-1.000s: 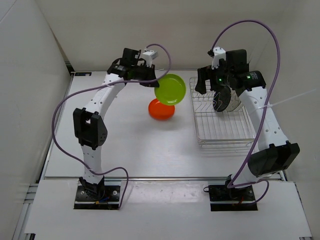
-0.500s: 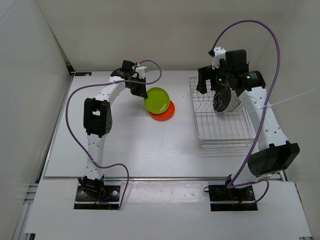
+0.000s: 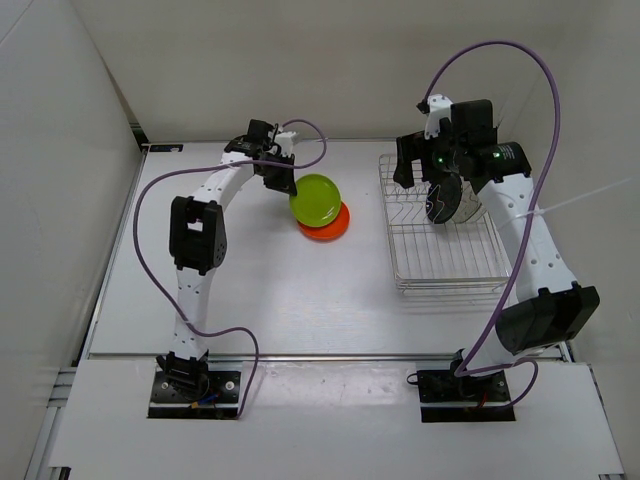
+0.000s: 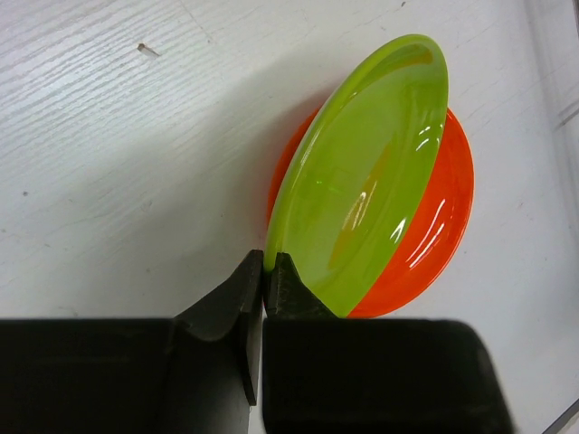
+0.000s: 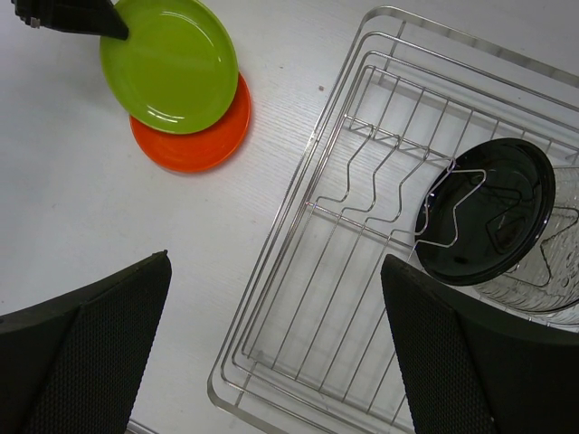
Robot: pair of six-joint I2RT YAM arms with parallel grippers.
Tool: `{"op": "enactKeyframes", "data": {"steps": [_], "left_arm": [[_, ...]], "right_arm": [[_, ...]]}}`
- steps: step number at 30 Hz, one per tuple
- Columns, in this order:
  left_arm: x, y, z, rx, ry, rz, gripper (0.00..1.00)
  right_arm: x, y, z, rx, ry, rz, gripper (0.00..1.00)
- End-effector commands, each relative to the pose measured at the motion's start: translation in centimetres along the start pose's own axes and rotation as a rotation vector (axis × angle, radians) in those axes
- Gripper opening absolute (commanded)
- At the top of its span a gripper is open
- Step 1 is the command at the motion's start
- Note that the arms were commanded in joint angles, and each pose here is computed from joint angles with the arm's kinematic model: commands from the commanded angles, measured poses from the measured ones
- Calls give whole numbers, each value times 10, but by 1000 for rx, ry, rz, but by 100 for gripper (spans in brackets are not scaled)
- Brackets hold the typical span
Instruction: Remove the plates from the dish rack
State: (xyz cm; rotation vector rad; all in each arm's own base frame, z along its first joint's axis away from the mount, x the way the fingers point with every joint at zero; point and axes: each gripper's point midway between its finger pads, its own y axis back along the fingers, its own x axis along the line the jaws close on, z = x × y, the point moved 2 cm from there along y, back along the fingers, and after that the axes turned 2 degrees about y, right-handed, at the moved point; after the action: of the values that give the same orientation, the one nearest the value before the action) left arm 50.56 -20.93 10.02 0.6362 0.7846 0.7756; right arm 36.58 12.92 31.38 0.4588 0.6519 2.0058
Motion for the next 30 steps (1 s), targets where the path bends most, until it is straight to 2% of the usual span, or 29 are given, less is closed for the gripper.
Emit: {"op": "enactKeyframes", "data": {"steps": [1,4,8,14,15,17,18,19,21,22,25,30], "left_arm": [[-14,3,16,-42,-39,-2,12],[-16,-3,11,-22,-39,3,13],[-19,-4,10,-19,-46,7,23],[-23,0,12,-24,-65,23,31],[-22,-2,8,-15,-61,23,38],[-28,0,10,-20,-71,18,42],[-31,5,13,-31,-76,18,58],[-33,9,14,-34,-78,17,62],[-32,13,19,-54,-86,34,86],[-35,18,23,-65,-91,33,91],[-32,21,20,-62,-97,57,100],[-37,53,33,-118,-127,117,100]], "right_arm": [[2,15,13,-68,15,-11,100],[2,17,11,-68,15,-11,100],[3,18,9,-68,15,-11,100],[4,20,8,-68,15,-11,100],[4,20,8,-68,15,-11,100],[2,21,8,-75,17,-25,100],[2,21,8,-75,16,-25,100],[0,22,8,-74,16,-37,100],[-2,22,8,-73,16,-47,100],[-3,22,7,-72,15,-57,100],[-16,21,6,-64,36,-131,100],[-65,-3,-12,43,104,-360,100]]}}
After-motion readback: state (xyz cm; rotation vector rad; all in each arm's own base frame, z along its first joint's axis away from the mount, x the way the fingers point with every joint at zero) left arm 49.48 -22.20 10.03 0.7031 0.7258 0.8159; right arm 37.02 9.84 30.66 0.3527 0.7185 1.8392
